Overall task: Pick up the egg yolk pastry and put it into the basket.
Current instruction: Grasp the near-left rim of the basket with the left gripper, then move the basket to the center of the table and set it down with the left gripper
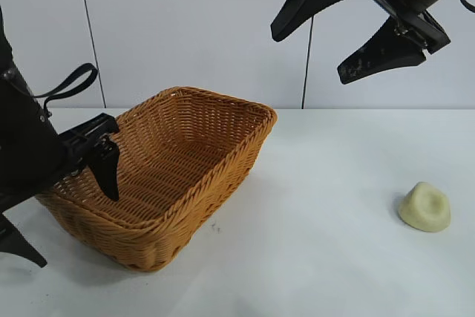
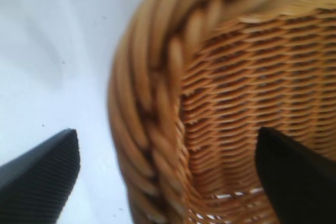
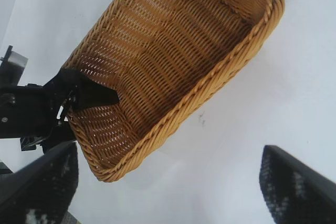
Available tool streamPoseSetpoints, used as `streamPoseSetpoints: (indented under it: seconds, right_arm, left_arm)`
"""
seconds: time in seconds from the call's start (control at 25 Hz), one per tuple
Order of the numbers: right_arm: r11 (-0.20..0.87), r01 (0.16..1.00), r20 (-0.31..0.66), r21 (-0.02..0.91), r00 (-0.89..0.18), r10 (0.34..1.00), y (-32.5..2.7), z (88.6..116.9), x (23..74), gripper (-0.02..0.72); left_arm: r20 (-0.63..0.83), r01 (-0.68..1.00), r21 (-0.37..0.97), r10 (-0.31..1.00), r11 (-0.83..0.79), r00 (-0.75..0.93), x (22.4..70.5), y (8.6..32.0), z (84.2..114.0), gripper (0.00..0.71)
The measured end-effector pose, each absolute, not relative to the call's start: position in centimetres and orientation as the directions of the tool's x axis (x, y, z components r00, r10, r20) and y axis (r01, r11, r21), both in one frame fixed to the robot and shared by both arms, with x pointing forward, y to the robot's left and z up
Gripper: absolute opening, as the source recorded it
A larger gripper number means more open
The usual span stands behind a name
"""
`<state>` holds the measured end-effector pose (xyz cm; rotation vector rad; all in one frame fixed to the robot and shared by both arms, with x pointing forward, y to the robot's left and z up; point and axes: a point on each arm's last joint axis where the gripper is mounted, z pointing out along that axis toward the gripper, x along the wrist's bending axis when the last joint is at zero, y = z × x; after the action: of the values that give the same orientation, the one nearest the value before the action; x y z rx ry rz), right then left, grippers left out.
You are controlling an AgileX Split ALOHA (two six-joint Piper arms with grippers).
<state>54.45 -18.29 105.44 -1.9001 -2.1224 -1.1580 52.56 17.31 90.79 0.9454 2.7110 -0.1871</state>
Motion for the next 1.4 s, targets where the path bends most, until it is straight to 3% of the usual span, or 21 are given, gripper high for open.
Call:
streamPoseSetpoints:
  seconds: [0.16,0.4,0.52,0.72,0.96,1.2,1.4]
  right_arm:
    - [-0.046,0.877,0.511,0.478,-0.235,0.827,-18.3,105.4,54.5,0.644]
    - [-0.046,0.877,0.511,0.478,-0.235,0.827,-18.3,105.4,54.5,0.644]
    - [-0.046,0.877,0.511,0.478,-0.235,0.827,-18.3,105.4,54.5,0.644]
    - [-0.045,0.877,0.51,0.478,-0.235,0.827,-18.3,105.4,54.5,0.644]
    - [-0.041,0.876,0.505,0.48,-0.238,0.83,-18.3,105.4,54.5,0.644]
    - [-0.036,0.876,0.5,0.481,-0.24,0.832,-18.3,105.4,54.5,0.644]
    - [-0.032,0.875,0.496,0.482,-0.242,0.834,-18.4,105.4,54.4,0.644]
  left_arm:
    - [-0.286,0.639,-0.031,0.605,0.769,-0.743,52.5,17.3,90.7,0.532]
    - [-0.284,0.641,-0.033,0.607,0.767,-0.742,52.5,17.3,90.7,0.221]
    - [-0.289,0.628,-0.043,0.592,0.777,-0.752,52.5,17.2,90.8,0.143]
    - [-0.275,0.624,-0.072,0.586,0.778,-0.762,52.4,17.5,90.7,0.141]
    - [-0.308,0.672,-0.115,0.617,0.731,-0.724,54.3,19.7,92.0,0.141]
    - [-0.364,0.806,-0.046,0.742,0.59,-0.563,57.7,20.4,94.7,0.141]
    - [-0.317,0.9,-0.02,0.851,0.436,-0.419,60.1,20.0,95.2,0.141]
